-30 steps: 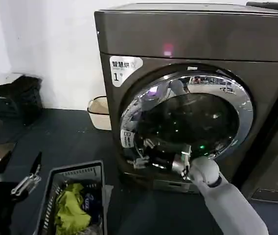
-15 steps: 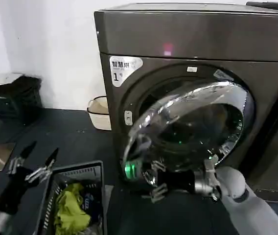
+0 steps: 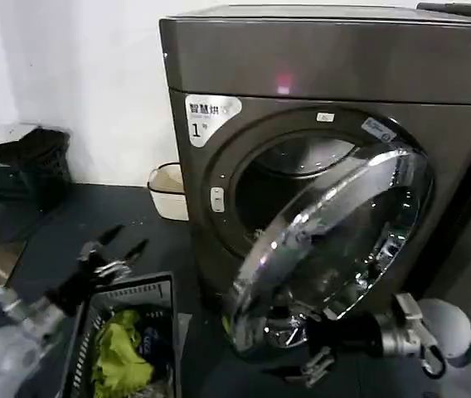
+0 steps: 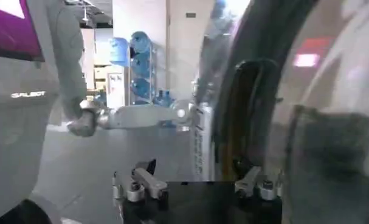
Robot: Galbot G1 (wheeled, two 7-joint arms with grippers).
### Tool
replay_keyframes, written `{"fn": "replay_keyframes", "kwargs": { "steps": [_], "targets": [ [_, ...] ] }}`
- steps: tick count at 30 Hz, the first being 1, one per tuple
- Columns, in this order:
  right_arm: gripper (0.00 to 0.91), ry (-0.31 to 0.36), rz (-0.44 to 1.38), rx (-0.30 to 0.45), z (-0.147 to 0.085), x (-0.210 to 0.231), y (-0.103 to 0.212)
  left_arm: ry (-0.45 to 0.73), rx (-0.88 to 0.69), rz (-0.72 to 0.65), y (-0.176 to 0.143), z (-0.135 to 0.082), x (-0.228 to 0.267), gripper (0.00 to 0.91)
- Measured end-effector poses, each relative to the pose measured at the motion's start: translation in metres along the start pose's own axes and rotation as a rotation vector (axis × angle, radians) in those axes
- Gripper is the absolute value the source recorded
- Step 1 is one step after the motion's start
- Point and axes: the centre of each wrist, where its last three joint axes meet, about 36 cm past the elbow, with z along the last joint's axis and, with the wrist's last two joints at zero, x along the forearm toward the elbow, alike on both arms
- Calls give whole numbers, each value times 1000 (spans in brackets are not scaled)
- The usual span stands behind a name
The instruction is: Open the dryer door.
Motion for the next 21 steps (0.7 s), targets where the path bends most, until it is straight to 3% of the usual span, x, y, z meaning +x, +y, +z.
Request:
{"fn": "replay_keyframes", "kwargs": {
  "steps": [11,21],
  "targets": [
    [907,-6,67,-15,1,49,26,67,56,199,16,28,-65,907],
    [907,-2,236,21,-12,112,59,119,80,434,-15,52,-112,907]
  ]
}}
